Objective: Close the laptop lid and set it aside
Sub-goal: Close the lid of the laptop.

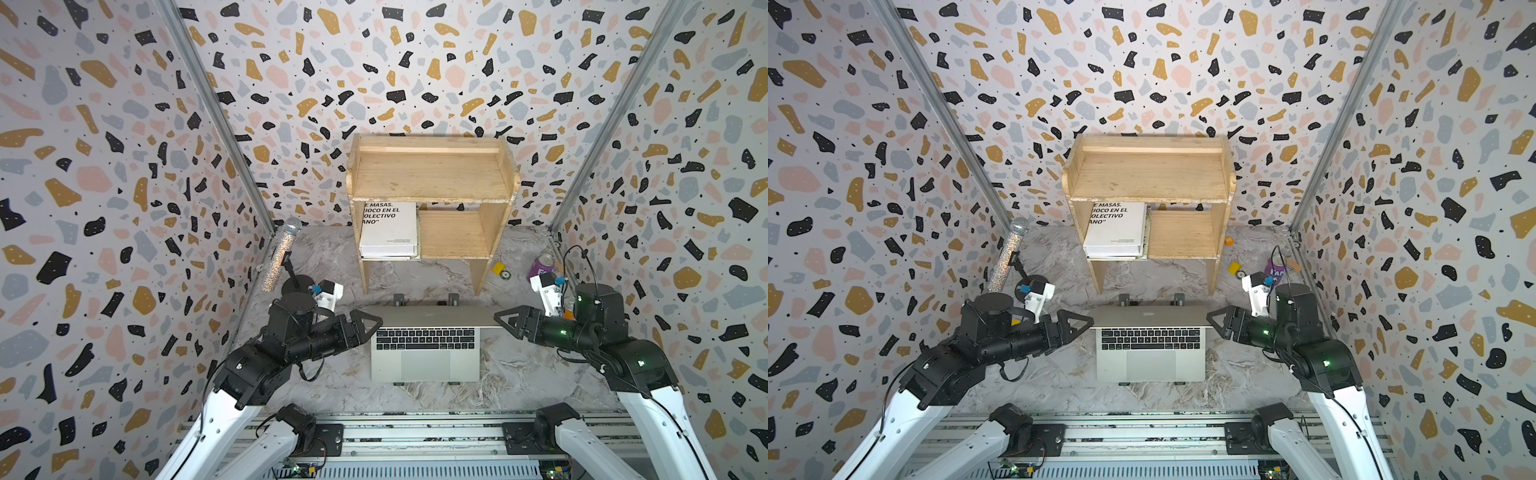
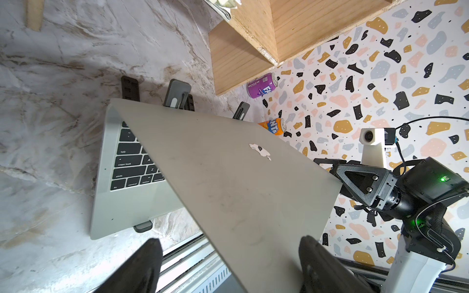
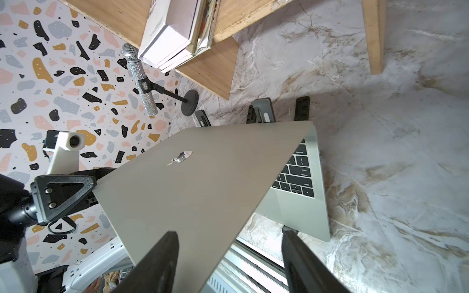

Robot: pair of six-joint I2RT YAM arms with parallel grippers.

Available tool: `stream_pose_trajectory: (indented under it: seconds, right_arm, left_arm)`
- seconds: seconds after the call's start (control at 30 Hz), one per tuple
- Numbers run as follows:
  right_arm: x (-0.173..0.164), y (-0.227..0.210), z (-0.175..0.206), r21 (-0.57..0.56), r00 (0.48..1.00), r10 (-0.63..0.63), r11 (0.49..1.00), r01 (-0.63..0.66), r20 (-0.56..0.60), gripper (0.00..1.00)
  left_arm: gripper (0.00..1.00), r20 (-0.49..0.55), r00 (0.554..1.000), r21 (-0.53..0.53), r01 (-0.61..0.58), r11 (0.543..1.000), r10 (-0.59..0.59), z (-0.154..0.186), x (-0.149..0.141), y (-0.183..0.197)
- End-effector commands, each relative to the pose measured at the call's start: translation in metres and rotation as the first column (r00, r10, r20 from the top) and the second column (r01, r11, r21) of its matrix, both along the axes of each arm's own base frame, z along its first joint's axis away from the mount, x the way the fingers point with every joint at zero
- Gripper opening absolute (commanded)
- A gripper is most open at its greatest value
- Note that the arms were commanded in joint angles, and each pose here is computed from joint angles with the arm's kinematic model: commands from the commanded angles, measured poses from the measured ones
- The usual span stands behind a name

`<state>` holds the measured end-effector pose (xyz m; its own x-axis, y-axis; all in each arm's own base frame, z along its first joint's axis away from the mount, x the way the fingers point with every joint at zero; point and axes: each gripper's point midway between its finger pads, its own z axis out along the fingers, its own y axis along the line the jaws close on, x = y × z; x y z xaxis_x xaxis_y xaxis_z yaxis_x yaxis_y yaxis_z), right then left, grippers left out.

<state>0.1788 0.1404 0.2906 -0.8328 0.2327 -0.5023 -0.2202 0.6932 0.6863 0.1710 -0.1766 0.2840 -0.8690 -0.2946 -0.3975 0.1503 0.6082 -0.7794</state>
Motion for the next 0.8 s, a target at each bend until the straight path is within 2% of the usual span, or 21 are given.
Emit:
stream_pose_trajectory:
  seconds: [0.0, 0.77]
  right_arm:
    - [-0.008, -0.004, -0.013, -0.035, 0.999, 0.002, 0.999, -0.004, -0.038, 0.68]
    - [-0.025, -0.005, -0.024, -0.025, 0.998, 0.021, 0.999, -0.022, -0.067, 0.67]
  left_arm:
    - [0.86, -0.061, 0.998, 0.063, -0.007, 0.998, 0.011, -0.026, -0.006, 0.007]
    - [0.86, -0.089, 0.996, 0.061, 0.008, 0.998, -0.003, -0.036, -0.021, 0.011]
